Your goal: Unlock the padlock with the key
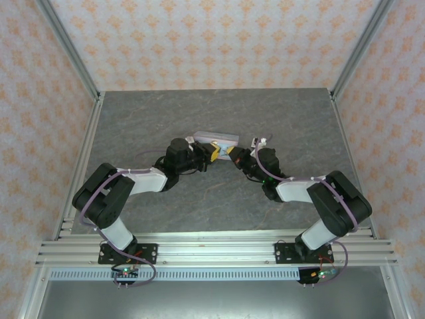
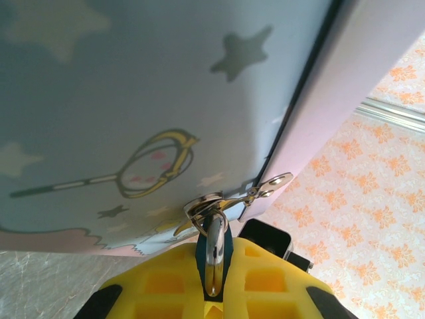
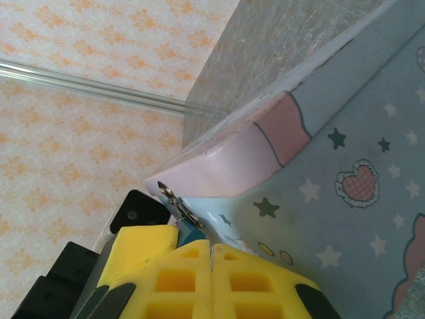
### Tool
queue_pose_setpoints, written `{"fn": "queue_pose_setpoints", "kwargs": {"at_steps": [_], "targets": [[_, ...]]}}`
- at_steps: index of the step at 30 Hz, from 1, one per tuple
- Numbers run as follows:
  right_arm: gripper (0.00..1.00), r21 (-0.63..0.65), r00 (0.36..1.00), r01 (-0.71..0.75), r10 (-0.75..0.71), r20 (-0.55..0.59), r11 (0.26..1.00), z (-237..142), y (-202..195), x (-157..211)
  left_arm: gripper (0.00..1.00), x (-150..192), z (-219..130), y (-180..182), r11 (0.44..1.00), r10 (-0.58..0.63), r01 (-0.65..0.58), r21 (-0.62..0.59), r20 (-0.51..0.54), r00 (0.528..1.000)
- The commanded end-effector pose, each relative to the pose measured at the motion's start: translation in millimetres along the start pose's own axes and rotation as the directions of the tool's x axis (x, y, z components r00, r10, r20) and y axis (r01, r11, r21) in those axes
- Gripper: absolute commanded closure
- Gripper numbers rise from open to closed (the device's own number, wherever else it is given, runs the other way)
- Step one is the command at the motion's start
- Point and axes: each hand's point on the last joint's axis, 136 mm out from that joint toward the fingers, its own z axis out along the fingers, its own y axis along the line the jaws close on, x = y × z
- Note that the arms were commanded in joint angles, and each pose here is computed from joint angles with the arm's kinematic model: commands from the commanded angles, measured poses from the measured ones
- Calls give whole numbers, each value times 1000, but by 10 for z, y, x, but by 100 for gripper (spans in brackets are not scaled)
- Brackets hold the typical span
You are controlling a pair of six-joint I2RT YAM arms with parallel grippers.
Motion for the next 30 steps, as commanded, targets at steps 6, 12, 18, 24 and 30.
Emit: {"fn": "queue_pose_setpoints", "kwargs": {"at_steps": [6,12,18,24,30], "targets": [[100,-78,1000,16,-15,10,997,77,256,-52,100,44,-61,-184,998,43,-43,48,10,999],[100,-82,1000,15,-14,6,997,99,274,-41,100,51,-61,-190,998,45,-45,48,9,999],[100,-76,1000,14,-14,4,997,85,247,-17,100,46,-64,-190,998,46,-47,49,11,999],[100,-62,1000,14,-13,14,998,15,197,-10,100,40,-68,-177,998,50,-51,41,15,999],[100,-43,1000,16,-15,20,999,-73,134,9,100,40,-65,-156,998,50,-51,36,15,999]]}}
